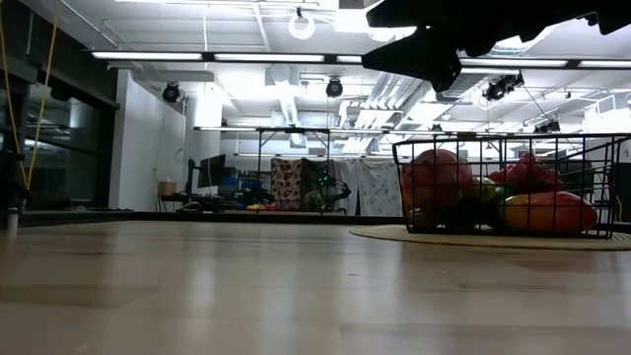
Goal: Build produce basket
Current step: Put the pear into the wire basket
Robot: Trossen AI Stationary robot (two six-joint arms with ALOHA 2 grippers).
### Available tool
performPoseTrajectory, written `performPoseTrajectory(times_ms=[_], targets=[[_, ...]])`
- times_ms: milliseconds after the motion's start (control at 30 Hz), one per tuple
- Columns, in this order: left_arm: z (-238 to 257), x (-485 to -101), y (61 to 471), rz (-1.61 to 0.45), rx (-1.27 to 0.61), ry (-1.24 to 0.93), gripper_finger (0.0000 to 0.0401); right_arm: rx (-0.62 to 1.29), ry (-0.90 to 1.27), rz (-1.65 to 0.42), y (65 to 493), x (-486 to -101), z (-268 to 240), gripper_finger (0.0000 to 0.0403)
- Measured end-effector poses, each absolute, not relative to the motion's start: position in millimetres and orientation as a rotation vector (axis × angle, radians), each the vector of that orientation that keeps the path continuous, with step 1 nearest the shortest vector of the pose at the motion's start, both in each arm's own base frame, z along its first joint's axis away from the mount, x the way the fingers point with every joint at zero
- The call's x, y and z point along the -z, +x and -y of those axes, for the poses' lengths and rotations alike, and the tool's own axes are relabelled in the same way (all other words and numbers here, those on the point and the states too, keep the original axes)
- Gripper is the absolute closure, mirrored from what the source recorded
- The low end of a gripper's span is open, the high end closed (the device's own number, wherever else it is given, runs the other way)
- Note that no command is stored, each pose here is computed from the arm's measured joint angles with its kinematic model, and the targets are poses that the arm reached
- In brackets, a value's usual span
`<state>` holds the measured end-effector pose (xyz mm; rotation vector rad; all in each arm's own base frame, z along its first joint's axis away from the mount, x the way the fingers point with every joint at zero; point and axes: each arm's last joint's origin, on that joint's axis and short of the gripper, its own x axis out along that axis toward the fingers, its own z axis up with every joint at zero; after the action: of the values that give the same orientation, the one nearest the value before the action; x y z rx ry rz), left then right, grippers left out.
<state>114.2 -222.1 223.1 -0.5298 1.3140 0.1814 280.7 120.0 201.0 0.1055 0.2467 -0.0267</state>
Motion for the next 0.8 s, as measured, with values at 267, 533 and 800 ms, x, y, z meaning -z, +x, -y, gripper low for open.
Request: performPoseTrajectory(times_ms=[267, 533, 800], targets=[[225, -221, 106, -1.269, -0.205, -0.537, 0.014, 0.031, 0.095, -0.273, 280, -198, -120, 0.0135], [220, -204, 103, -1.325, -0.274, -0.484, 0.014, 0.032, 0.094, -0.274, 280, -198, -120, 0.0135], [226, -200, 104, -1.359, -0.249, -0.504, 0.014, 0.034, 0.089, -0.283, 280, -197, -119, 0.0135]])
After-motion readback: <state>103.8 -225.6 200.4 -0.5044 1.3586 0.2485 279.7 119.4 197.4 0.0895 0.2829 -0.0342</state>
